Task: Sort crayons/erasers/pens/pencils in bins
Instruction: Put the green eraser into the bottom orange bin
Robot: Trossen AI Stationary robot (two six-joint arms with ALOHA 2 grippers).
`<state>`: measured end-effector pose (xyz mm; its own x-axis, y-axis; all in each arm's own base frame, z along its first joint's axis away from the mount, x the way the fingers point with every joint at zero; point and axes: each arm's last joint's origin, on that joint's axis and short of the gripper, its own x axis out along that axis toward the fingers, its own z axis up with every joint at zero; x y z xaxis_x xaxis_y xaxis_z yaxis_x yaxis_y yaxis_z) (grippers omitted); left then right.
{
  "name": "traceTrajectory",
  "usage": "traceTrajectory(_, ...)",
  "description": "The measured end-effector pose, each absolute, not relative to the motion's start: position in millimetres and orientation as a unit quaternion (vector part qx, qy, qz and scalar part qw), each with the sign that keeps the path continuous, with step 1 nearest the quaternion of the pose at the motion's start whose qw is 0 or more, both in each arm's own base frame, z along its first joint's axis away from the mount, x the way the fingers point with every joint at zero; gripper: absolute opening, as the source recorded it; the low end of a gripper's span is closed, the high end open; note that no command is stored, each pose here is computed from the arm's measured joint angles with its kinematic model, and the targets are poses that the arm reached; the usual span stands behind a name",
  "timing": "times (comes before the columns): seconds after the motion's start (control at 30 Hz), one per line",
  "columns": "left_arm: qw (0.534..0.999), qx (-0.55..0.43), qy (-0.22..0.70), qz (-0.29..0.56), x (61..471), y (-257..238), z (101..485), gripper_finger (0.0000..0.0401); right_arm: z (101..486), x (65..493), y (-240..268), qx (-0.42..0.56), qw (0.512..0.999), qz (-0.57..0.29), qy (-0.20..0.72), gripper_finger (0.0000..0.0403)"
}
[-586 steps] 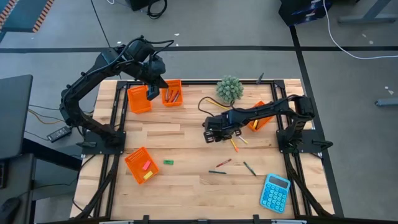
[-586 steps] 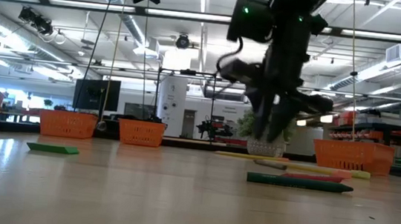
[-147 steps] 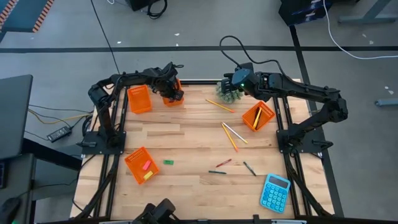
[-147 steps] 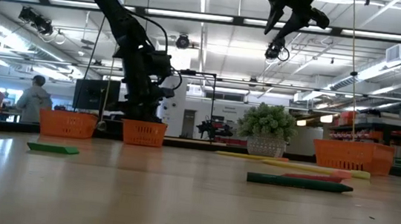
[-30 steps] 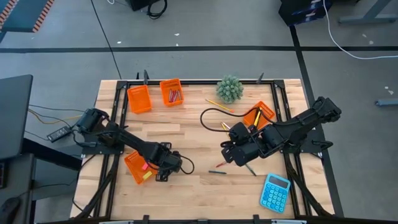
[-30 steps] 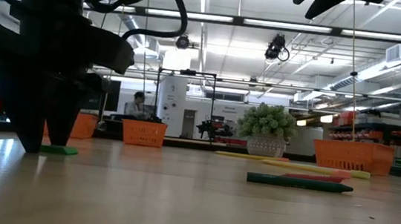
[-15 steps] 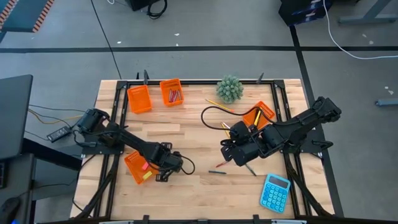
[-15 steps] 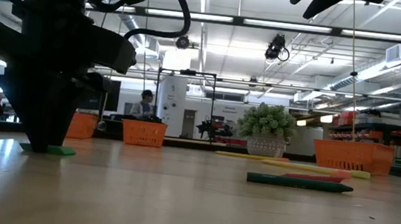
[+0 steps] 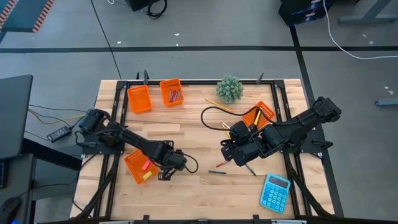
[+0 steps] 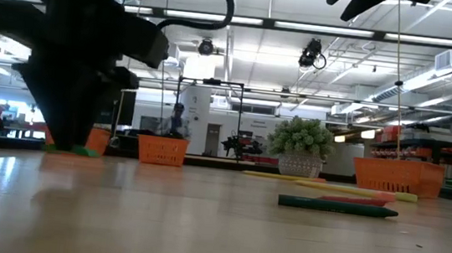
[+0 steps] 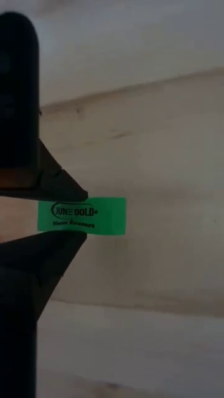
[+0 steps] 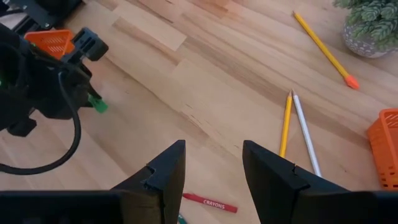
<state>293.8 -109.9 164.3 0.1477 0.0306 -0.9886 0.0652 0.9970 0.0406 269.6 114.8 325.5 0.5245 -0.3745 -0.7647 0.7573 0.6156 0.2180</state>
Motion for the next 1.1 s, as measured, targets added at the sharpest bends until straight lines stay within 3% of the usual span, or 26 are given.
traceTrajectory(0.33,0.705,0.072,0.705,-0.015,282.9,-108.5,192.3,0.0082,325.8,269.7,114.3,0.256,0.836,-0.341,0.346,0.0166)
traceTrajectory(0.67,0.755,0.048,0.654,-0.003,256.1,-105.9,237.0,0.0076,326.0,269.7,114.1,0.244,0.840,-0.338,0.348,0.0166)
traceTrajectory(1.1,0.763,-0.036,0.643,0.057,183.2,-102.2,234.7,0.0073,325.9,269.9,114.2,0.247,0.839,-0.339,0.347,0.0166)
